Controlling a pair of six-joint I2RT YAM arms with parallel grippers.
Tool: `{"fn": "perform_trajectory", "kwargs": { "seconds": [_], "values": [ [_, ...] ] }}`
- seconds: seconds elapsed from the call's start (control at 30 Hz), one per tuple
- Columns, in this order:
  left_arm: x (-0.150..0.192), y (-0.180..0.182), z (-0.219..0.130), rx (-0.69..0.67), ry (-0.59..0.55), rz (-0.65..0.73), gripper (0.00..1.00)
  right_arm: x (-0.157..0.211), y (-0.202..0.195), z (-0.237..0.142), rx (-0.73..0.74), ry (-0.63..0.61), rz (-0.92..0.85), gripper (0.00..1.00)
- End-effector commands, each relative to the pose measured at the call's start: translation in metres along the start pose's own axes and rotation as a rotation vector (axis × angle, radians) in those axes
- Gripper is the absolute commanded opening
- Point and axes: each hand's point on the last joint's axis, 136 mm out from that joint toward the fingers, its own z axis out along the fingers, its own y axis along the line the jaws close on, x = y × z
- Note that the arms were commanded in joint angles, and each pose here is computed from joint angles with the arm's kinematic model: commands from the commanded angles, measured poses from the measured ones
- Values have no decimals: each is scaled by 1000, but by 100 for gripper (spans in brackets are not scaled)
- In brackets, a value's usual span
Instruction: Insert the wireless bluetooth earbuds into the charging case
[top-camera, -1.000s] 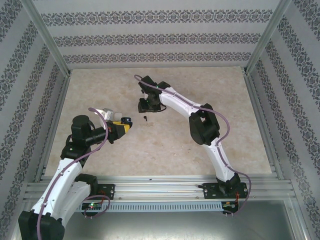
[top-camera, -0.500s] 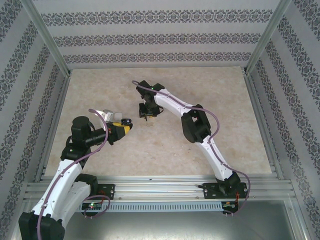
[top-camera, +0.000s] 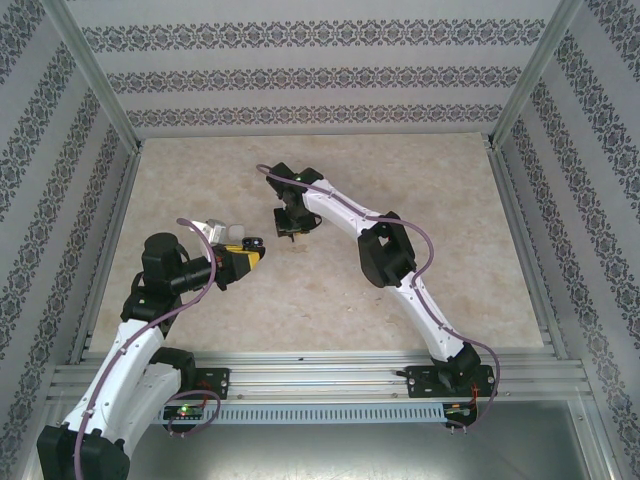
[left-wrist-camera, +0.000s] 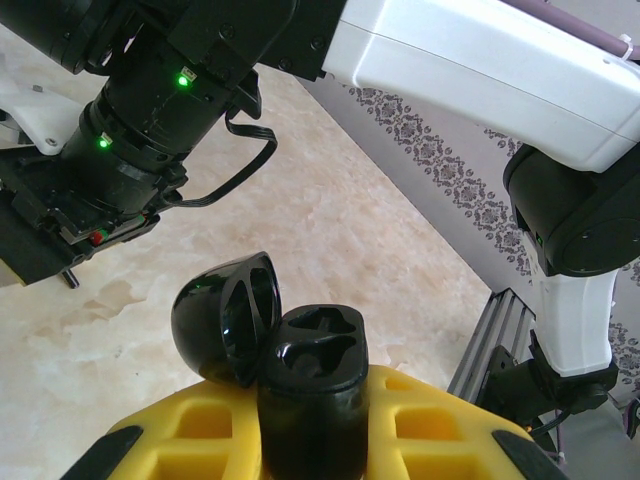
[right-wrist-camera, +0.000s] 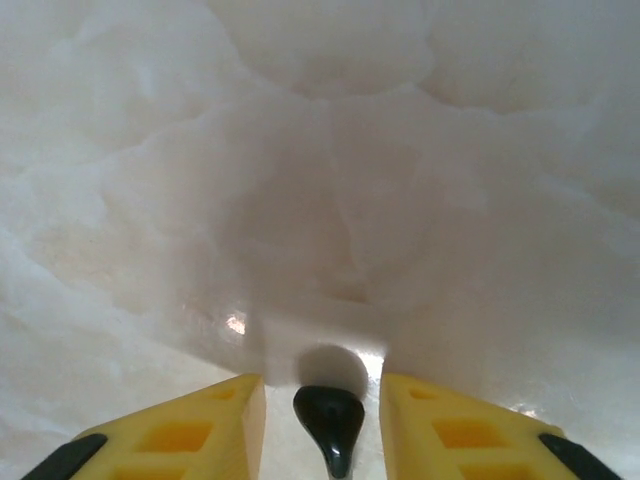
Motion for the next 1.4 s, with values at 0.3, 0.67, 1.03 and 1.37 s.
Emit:
{"fn": "perform_trajectory", "kwargs": {
  "seconds": [0.3,0.67,1.03,1.37],
  "values": [
    [-10,-2,1,43,-50,7,0,26,1,-15,31,47,-48,18],
    [-18,0,8,67,-108,87,0,35,-20,-102,26,-123,-47,15],
    [-37,-34,51,130,-67,277,0,66,-43,-201,-29,-377,8,15],
    [-46,-52,67,183,-114,417,0,73,-45,-293,-129,-593,25,14]
  ]
}}
